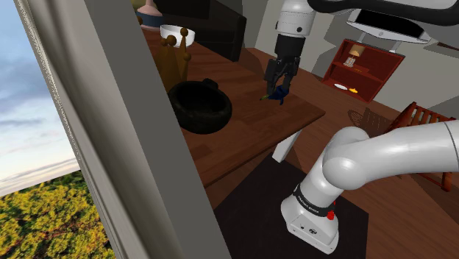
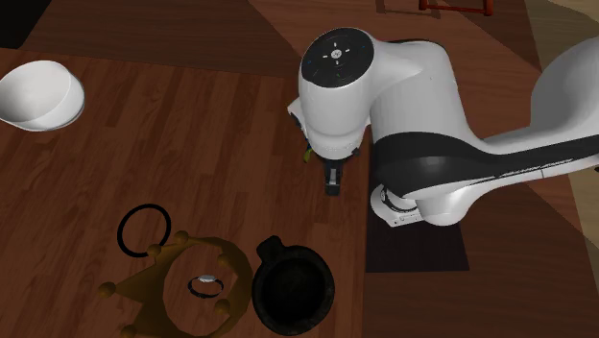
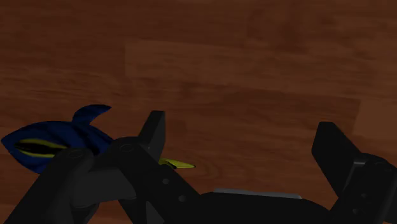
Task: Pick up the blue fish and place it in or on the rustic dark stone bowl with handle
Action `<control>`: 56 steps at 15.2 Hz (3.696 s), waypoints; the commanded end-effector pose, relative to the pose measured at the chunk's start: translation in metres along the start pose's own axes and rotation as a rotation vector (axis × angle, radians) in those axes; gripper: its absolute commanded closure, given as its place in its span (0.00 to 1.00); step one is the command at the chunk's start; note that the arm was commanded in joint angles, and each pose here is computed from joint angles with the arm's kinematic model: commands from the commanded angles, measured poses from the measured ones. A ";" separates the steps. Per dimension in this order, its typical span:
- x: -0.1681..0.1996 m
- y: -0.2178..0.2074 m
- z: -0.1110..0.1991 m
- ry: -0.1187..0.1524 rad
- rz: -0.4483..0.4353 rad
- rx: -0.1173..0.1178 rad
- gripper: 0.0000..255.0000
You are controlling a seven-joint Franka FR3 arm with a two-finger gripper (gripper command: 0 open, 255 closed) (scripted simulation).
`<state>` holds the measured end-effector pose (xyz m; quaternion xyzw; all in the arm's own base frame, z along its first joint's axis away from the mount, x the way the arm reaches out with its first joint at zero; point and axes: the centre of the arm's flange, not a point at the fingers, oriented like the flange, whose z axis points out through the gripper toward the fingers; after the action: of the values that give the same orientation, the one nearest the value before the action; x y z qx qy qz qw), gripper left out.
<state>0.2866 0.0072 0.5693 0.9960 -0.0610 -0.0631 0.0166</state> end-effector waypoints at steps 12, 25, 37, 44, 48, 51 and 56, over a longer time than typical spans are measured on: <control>0.082 0.140 0.014 0.015 -0.013 0.140 0.00; 0.098 0.160 0.058 0.017 -0.016 0.167 0.00; 0.098 0.160 0.058 0.017 -0.016 0.167 1.00; 0.096 0.161 0.037 0.017 -0.016 0.167 1.00; 0.093 0.162 0.016 0.017 -0.016 0.167 1.00; 0.091 0.162 0.000 0.017 -0.016 0.167 1.00; 0.088 0.163 -0.026 0.017 -0.016 0.167 1.00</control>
<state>0.3573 -0.1656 0.5858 0.9949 -0.0580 -0.0491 -0.0665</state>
